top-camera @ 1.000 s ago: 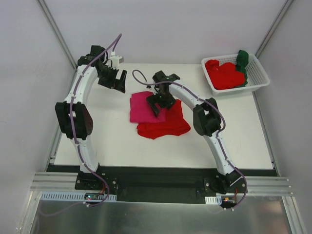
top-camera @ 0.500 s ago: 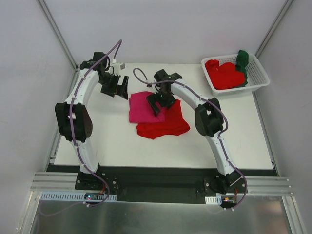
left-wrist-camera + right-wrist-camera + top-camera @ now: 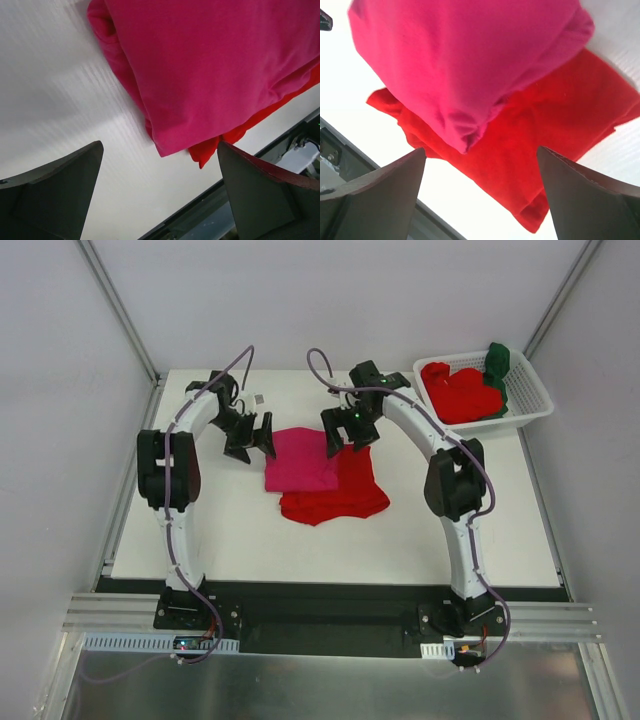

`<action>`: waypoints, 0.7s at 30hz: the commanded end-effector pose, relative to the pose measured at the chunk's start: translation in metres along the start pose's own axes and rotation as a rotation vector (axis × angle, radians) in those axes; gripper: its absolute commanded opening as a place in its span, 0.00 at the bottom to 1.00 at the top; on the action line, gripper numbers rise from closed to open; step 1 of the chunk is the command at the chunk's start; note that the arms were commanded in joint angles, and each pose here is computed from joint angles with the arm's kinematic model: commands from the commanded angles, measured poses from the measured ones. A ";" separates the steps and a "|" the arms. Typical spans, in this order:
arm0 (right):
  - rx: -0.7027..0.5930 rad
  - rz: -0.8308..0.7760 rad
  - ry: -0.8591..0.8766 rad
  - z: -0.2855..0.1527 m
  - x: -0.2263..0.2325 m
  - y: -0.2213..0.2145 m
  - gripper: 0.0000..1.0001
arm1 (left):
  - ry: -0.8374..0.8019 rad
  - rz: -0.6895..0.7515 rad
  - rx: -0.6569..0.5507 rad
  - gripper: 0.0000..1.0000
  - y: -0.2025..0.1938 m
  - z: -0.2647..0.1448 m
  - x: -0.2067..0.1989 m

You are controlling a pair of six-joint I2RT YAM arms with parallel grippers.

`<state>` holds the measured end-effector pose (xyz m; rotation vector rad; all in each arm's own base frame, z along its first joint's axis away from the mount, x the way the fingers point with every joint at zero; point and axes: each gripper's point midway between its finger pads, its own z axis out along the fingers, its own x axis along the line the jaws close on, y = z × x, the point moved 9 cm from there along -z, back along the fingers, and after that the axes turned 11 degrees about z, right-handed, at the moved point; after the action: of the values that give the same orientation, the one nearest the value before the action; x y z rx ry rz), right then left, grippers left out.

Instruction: Fold and stack the t-shirts

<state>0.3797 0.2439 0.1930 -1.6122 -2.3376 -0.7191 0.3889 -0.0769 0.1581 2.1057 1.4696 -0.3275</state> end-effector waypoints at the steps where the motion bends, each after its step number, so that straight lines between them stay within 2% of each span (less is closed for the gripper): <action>1: 0.026 0.034 0.053 -0.005 0.007 -0.008 0.96 | -0.078 -0.070 0.017 0.99 -0.001 0.014 0.000; 7: 0.078 0.118 0.176 0.017 0.009 -0.011 0.96 | -0.085 -0.074 0.010 0.99 0.011 0.028 0.012; 12: 0.098 0.135 0.209 0.031 0.011 -0.008 0.96 | -0.108 -0.133 0.019 0.99 0.015 0.039 0.016; 21: 0.124 0.145 0.107 0.036 0.000 -0.016 0.96 | -0.160 -0.181 0.066 0.98 0.004 0.052 0.002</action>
<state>0.3724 0.2602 0.1467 -1.6033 -2.1027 -0.6074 0.4081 -0.0912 0.1194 1.9741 1.5723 -0.5155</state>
